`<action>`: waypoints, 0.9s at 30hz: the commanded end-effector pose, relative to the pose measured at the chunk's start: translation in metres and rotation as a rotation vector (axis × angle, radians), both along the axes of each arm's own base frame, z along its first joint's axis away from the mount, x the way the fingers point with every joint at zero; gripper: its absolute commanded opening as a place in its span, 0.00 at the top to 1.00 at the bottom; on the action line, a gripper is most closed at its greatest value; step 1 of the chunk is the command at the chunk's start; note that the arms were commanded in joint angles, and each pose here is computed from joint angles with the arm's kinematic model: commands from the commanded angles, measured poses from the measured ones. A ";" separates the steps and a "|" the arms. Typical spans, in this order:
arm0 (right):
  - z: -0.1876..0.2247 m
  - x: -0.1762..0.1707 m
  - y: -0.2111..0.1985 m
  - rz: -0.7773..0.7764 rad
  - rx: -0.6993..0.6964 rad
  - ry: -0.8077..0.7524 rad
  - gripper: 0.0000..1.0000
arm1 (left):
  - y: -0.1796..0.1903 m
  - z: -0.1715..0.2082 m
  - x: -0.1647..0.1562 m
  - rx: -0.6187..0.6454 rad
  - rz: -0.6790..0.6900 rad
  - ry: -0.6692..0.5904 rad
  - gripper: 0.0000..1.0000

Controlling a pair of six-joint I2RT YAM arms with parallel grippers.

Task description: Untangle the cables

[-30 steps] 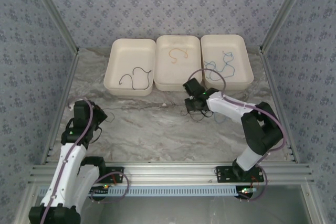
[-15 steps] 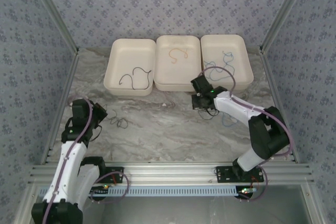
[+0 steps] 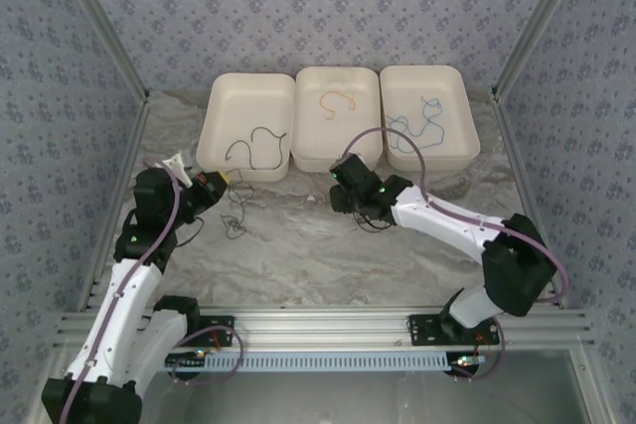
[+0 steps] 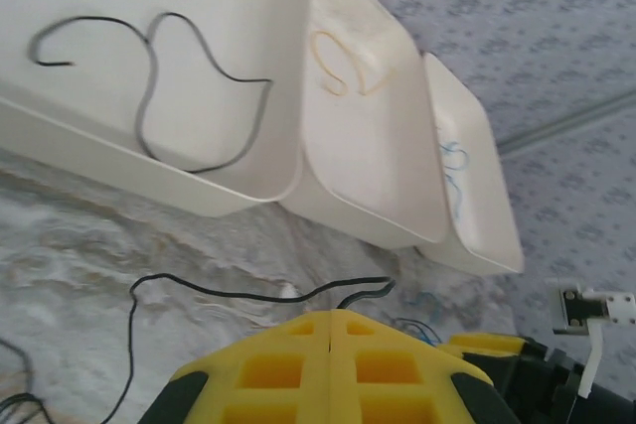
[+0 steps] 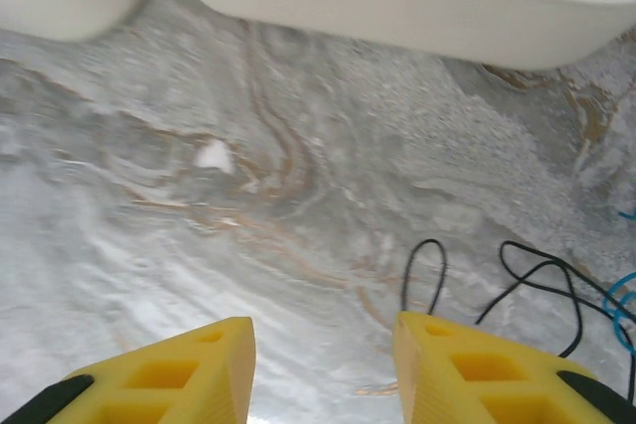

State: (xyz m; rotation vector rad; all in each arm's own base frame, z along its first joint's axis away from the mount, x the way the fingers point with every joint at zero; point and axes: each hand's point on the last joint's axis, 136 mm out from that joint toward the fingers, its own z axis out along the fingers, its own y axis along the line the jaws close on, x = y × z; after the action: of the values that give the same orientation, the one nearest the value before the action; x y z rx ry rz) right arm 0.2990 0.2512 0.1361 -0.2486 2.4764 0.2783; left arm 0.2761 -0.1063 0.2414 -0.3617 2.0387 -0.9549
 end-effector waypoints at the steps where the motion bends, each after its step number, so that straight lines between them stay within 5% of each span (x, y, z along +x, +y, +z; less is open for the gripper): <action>1: 0.021 0.000 0.000 -0.074 0.080 -0.054 0.57 | -0.031 0.045 -0.008 -0.072 -0.131 -0.111 1.00; 17: 0.045 -0.012 -0.060 -0.251 0.239 -0.101 0.58 | -0.105 0.174 -0.034 -0.185 -0.350 -0.350 1.00; 27: 0.025 -0.027 -0.051 -0.242 0.248 -0.033 0.61 | -0.071 0.058 -0.020 0.015 -0.139 -0.128 1.00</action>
State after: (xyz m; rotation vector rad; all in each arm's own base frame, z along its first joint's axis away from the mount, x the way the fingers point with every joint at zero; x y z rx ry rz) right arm 0.2792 0.1964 0.1759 0.1280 2.3372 0.4678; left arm 0.2526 -0.1933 0.3420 -0.0741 1.8837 -1.1639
